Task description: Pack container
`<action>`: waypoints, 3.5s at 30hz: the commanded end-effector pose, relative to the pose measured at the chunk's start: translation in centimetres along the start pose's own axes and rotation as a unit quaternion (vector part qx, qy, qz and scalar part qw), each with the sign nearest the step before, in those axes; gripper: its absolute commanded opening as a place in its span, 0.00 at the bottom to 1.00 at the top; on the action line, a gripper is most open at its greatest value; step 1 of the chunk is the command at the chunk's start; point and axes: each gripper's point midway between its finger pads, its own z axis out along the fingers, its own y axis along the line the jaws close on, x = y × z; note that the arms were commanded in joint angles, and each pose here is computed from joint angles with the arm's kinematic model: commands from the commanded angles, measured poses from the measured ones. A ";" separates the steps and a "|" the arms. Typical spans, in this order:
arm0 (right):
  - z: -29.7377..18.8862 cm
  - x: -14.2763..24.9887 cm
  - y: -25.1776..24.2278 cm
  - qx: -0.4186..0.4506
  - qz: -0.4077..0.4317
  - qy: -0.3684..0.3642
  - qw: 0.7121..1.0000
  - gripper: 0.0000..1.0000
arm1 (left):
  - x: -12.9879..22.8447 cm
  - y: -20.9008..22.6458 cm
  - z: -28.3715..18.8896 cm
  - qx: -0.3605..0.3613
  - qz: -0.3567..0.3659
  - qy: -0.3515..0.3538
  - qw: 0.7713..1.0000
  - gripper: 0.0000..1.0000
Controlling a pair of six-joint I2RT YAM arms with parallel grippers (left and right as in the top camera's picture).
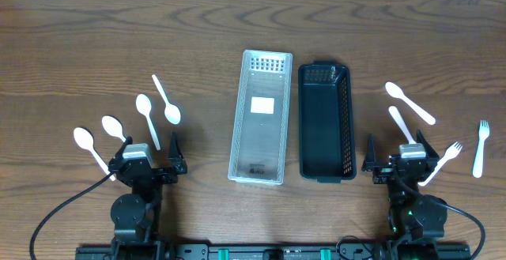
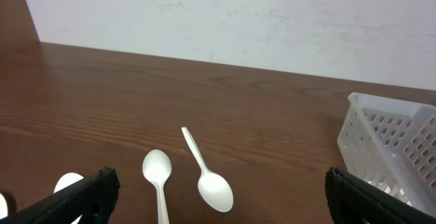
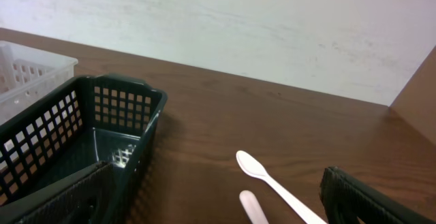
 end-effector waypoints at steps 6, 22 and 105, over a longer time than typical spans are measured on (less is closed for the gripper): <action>0.0 0.0 0.4 -0.009 -0.006 -0.002 1.000 0.99 | 2.0 0.4 0.2 -0.008 -0.003 0.030 1.000 0.98; 0.0 0.0 0.4 -0.009 -0.006 -0.002 1.000 0.99 | 2.0 0.4 0.2 -0.008 -0.003 0.029 1.000 0.98; 0.0 0.1 0.6 -0.015 0.121 0.002 0.993 0.99 | 1.7 0.3 0.2 -0.007 -0.030 0.024 0.999 0.98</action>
